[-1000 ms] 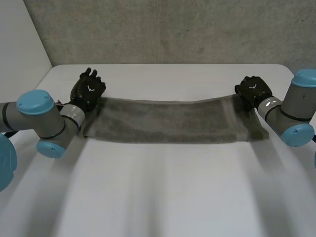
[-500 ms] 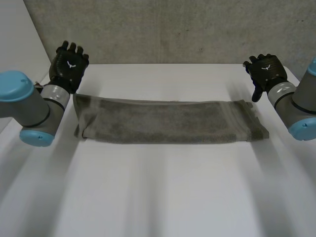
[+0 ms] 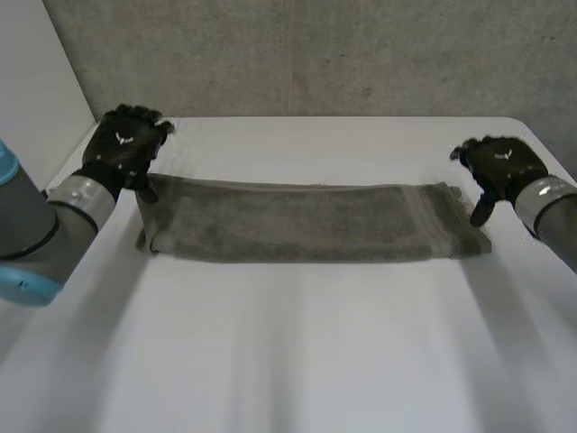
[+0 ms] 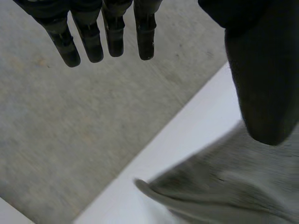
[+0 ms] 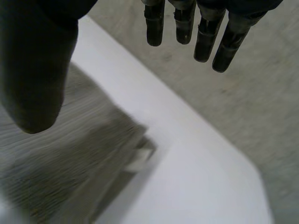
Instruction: Fold the towel.
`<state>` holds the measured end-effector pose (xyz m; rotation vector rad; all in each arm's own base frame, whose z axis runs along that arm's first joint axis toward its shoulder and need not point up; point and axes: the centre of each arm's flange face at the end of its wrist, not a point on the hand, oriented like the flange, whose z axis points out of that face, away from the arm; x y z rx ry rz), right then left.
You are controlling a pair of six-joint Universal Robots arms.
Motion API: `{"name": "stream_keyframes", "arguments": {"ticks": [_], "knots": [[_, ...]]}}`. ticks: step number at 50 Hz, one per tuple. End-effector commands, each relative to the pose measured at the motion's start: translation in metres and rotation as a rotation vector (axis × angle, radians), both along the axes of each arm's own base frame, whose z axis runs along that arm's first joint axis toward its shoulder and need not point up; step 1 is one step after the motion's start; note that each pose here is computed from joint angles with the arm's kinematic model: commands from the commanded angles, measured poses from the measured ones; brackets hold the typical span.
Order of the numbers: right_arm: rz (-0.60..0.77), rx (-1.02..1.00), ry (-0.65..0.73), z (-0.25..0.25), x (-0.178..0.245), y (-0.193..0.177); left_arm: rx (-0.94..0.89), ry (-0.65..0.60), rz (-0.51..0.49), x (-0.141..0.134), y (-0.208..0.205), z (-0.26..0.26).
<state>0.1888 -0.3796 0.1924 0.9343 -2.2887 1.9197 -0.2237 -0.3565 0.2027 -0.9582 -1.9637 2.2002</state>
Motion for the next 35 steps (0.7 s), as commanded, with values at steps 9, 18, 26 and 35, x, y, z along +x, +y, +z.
{"name": "stream_keyframes", "arguments": {"ticks": [9, 18, 26, 35], "knots": [[0.071, 0.165, -0.007, -0.047, -0.007, 0.013, 0.138, -0.045, 0.16, 0.01, 0.011, -0.044], [0.077, 0.106, 0.027, -0.063, -0.006, 0.004, 0.139, -0.047, 0.207, 0.012, -0.011, -0.058], [0.083, 0.106, 0.045, -0.07, -0.005, 0.002, 0.14, -0.049, 0.204, 0.01, -0.016, -0.063], [0.062, 0.117, 0.045, -0.072, -0.013, 0.001, 0.156, -0.05, 0.206, 0.007, -0.02, -0.073]]}}
